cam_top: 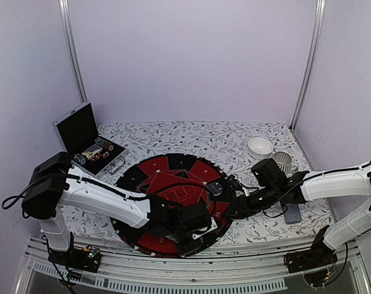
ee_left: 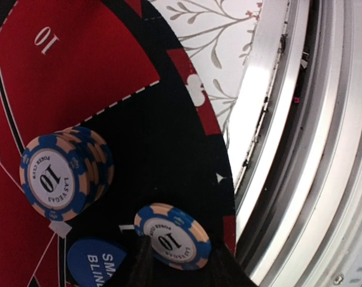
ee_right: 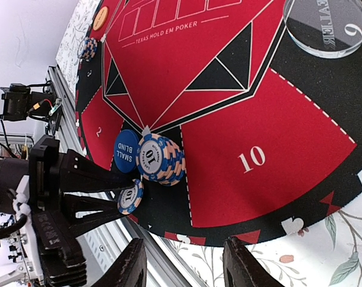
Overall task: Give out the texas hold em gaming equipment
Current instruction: Pick up the poker chip from the small blind area, then place the poker chip in the big blind area.
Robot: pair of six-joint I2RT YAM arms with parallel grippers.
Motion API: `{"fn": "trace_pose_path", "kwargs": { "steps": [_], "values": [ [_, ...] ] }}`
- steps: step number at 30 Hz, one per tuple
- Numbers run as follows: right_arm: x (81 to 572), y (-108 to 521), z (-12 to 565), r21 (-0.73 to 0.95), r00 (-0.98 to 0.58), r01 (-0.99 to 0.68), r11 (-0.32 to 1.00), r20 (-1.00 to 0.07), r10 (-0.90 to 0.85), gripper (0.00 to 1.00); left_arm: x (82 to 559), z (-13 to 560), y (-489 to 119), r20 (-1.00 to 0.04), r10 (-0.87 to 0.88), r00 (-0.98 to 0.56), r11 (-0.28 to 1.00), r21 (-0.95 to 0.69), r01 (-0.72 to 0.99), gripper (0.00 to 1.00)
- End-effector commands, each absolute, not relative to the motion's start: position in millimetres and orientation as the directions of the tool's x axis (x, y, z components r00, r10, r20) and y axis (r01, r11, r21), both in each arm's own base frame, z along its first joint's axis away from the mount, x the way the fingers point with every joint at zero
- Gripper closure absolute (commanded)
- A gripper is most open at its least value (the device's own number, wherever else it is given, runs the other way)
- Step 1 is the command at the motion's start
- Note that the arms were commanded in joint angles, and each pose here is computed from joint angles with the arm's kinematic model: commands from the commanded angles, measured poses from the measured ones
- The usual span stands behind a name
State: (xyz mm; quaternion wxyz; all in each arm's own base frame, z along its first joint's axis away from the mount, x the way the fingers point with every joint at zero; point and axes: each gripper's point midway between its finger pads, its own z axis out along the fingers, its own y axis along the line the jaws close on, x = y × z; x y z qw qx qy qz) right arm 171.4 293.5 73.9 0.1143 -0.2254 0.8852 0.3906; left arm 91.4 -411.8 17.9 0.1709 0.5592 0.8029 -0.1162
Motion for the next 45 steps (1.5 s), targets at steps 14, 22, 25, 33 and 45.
{"fn": "trace_pose_path", "kwargs": {
  "steps": [14,22,25,33,45],
  "values": [
    [179.3,296.9,85.4,0.634,-0.86,-0.509,0.582,-0.405,-0.311,0.54,87.4,46.2,-405.6,-0.419,0.847,-0.329,0.365,0.006,0.931,1.0],
    [183.4,298.6,92.8,0.629,-0.849,-0.526,0.573,-0.426,-0.311,0.54,119.4,100.5,-364.0,-0.431,0.693,-0.578,0.612,-0.071,0.788,1.0],
    [189.2,300.0,105.0,0.617,-0.832,-0.551,0.561,-0.46,-0.311,0.53,143.8,127.4,-321.7,-0.427,0.482,-0.765,0.788,-0.171,0.592,1.0],
    [204.6,289.2,117.1,0.508,-0.779,-0.612,0.606,-0.522,-0.348,0.49,168.7,146.3,-204.9,-0.35,-0.255,-0.901,0.823,-0.567,-0.012,1.0],
    [209.7,290.6,120.0,0.472,-0.743,-0.654,0.592,-0.55,-0.382,0.47,188.5,106.1,-149.0,-0.2,-0.492,-0.848,0.667,-0.713,-0.219,1.0]
  ]
}}
